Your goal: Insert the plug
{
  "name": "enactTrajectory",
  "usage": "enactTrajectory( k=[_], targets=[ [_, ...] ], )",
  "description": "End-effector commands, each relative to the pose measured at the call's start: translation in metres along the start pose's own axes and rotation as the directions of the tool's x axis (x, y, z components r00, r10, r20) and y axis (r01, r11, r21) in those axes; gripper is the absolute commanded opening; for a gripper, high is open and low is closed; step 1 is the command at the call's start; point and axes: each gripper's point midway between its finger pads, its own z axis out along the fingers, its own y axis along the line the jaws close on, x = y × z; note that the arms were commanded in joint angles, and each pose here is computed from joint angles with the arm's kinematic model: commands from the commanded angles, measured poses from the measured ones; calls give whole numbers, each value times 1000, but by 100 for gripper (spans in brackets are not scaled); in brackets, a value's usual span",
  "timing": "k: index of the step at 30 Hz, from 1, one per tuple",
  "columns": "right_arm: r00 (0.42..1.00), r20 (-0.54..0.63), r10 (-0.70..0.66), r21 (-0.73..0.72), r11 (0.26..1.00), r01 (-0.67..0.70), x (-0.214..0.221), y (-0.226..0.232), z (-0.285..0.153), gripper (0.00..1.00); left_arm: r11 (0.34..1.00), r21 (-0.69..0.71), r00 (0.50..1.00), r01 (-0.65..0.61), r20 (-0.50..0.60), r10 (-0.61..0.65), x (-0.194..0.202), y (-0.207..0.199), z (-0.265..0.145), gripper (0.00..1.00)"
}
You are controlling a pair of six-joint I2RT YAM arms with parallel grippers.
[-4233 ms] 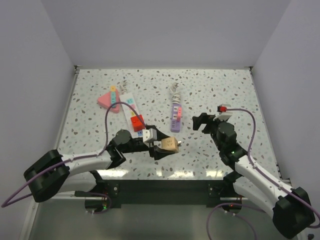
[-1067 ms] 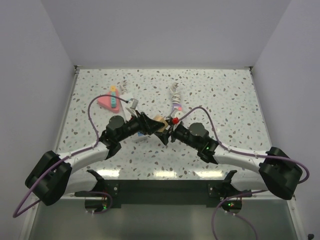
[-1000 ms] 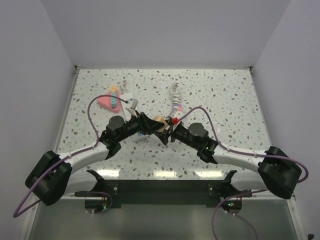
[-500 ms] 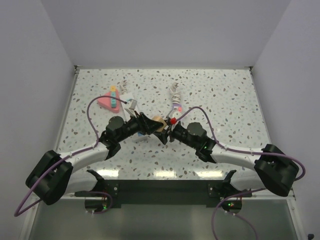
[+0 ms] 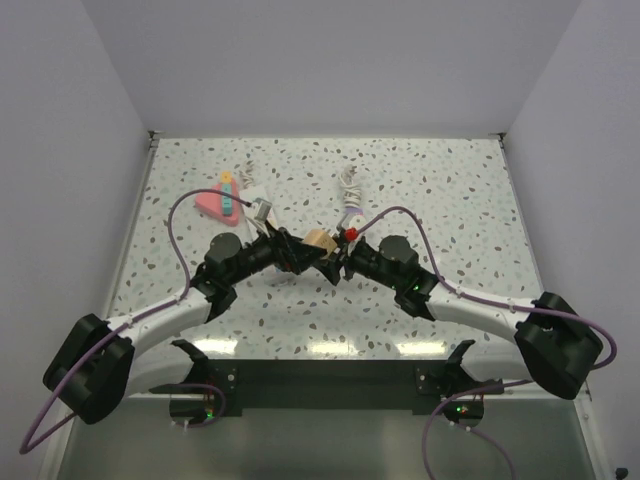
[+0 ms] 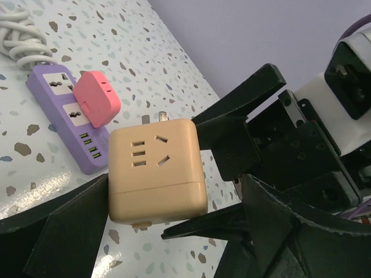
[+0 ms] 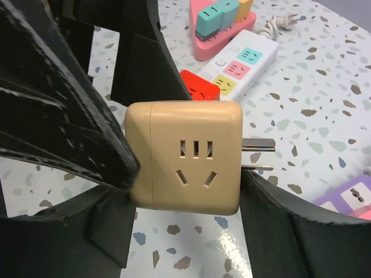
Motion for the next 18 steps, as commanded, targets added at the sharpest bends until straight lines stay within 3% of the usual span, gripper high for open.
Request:
enactTrajectory(
  k=[1,8,10,16,18],
  targets=[
    [998,63,20,-39,999,-18,-33,1,-3,0,996,58,997,-67,45,64,-23,-16,-1,97],
    [989,-30,146,-43,988,-148,-16,-22,-19,0,991,24,984,-133,124,129,-45,-3,-15,100],
    [980,-39,196,-109,974,-199,-22,-15,-27,0,984,11,971,-180,163,175,-55,-3,-21,100],
    [953,-65,296,-204,931,-303,-52,-5,-45,0,866,48,837,-498,287,465,-72,-24,-38,100],
    [940,-77,332,-233,911,-341,-65,2,-48,0,782,93,767,-616,295,569,-66,-33,-40,100]
  ],
)
